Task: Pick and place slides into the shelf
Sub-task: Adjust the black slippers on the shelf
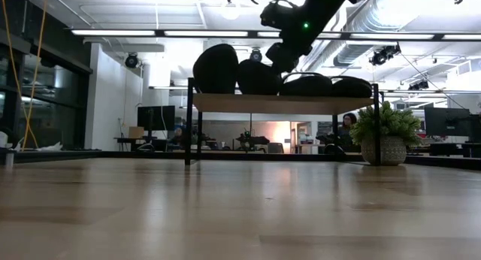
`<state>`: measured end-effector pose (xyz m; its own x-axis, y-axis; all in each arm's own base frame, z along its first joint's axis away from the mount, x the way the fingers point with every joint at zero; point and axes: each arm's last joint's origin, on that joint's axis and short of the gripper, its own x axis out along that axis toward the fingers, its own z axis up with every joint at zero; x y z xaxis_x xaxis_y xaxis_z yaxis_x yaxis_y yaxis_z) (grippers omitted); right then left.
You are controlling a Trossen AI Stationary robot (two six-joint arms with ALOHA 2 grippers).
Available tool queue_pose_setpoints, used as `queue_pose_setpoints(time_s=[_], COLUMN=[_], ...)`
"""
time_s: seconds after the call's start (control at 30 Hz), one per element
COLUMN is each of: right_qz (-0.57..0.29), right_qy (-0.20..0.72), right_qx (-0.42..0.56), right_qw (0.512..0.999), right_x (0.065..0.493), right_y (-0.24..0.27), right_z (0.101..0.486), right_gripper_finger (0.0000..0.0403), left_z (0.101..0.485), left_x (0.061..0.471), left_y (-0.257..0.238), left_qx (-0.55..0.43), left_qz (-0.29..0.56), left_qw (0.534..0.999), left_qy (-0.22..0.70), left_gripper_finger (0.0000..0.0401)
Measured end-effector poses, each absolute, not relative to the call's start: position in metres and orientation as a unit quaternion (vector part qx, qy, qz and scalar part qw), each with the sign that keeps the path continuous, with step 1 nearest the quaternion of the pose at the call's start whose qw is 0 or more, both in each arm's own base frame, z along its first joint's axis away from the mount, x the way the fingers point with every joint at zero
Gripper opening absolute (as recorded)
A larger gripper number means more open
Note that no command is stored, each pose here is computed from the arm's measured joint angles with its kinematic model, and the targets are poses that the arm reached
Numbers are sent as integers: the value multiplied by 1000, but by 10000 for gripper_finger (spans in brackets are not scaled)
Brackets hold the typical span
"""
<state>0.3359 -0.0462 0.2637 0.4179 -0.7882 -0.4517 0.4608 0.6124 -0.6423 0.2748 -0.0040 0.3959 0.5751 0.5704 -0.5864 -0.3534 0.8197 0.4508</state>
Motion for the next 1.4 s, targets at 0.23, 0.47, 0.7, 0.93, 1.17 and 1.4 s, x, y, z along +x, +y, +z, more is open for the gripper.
queue_pose_setpoints(time_s=[0.23, 0.47, 0.7, 0.93, 1.17, 1.4], right_qz=[-341, -341, -347, -372, -424, -373], right_qy=[399, 434, 430, 411, 386, 399], right_qx=[-192, -173, -192, -191, -213, -195], right_qw=[829, 816, 811, 810, 791, 814], right_x=[333, 325, 326, 329, 330, 331], right_y=[-42, -41, -37, -43, -46, -48], right_z=[260, 255, 254, 257, 261, 259], right_gripper_finger=[142, 142, 142, 142, 142, 142], left_z=[395, 394, 394, 394, 394, 394], left_x=[274, 273, 273, 273, 273, 273], left_y=[-4, -4, -4, -4, -5, -5], left_qx=[144, 139, 138, 134, 126, 126], left_qz=[264, 266, 266, 268, 260, 260], left_qw=[875, 871, 871, 872, 875, 875], left_qy=[380, 389, 389, 388, 388, 388], left_gripper_finger=[177, 177, 177, 177, 177, 177])
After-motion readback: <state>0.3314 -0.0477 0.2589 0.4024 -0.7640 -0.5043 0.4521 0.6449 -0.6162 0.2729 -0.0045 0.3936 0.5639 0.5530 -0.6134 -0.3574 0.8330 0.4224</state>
